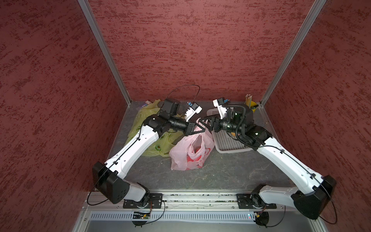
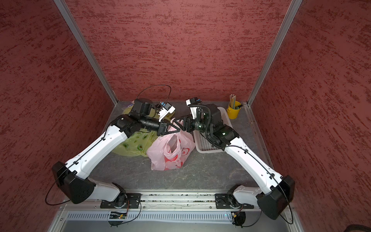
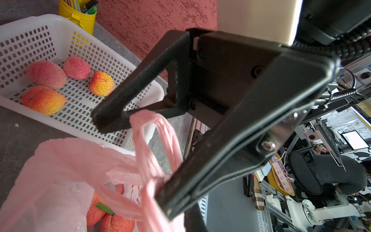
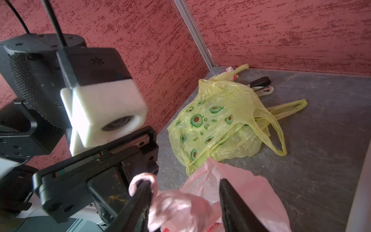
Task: Place the peach into a plastic bag & tie a knot
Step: Cross the plastic bag at the center of the board.
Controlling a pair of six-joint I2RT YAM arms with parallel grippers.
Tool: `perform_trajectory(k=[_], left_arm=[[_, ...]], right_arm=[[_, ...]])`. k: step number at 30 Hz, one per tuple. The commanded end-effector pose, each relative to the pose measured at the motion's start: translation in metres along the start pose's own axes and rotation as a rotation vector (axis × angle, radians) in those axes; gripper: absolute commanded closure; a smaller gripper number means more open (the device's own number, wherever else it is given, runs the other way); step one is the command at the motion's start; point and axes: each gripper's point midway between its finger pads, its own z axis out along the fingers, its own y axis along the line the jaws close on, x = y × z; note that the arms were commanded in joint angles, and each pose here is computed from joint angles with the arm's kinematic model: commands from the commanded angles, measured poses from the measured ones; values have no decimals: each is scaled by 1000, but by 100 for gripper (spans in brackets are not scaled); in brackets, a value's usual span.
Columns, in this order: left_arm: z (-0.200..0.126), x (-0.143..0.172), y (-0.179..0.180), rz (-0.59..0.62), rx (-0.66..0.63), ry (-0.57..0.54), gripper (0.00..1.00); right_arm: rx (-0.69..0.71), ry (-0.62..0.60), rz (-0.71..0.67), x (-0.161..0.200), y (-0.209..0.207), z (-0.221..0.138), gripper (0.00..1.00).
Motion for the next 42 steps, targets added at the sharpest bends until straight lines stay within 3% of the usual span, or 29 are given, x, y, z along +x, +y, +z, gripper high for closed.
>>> perform_trajectory(k=[1,4,9,14,17,21,24,38,42], left_arm=[[-6,-3,-14,37,23,-10,100],[-6,-2,-14,38,18,-9,100],[-6,-3,-13,35,17,-10,100],[-7,-4,-13,33,15,-13,100],[-6,-1,-10,19,4,-8,98],[-6,4,-4,-5,-13,-9,77],[-6,6,-3,-9,-14,-19,72],[0,18,18,-64,-41,-9,71],[1,22,27,-88,-55,-5,80]], right_arm=[[-21,-37,34,-10,6,-9,44],[-55,-46,51,-13,9,-12,47],[-144,-65,72,-20,21,-15,73],[-141,-72,72,-22,21,-18,100],[-116,-98,65,-26,19,-24,100],[-98,-132,48,-31,20,-33,100],[-92,-137,44,-31,20,-35,100],[-87,-154,36,-28,23,-46,100],[-94,-158,47,-20,24,-52,100]])
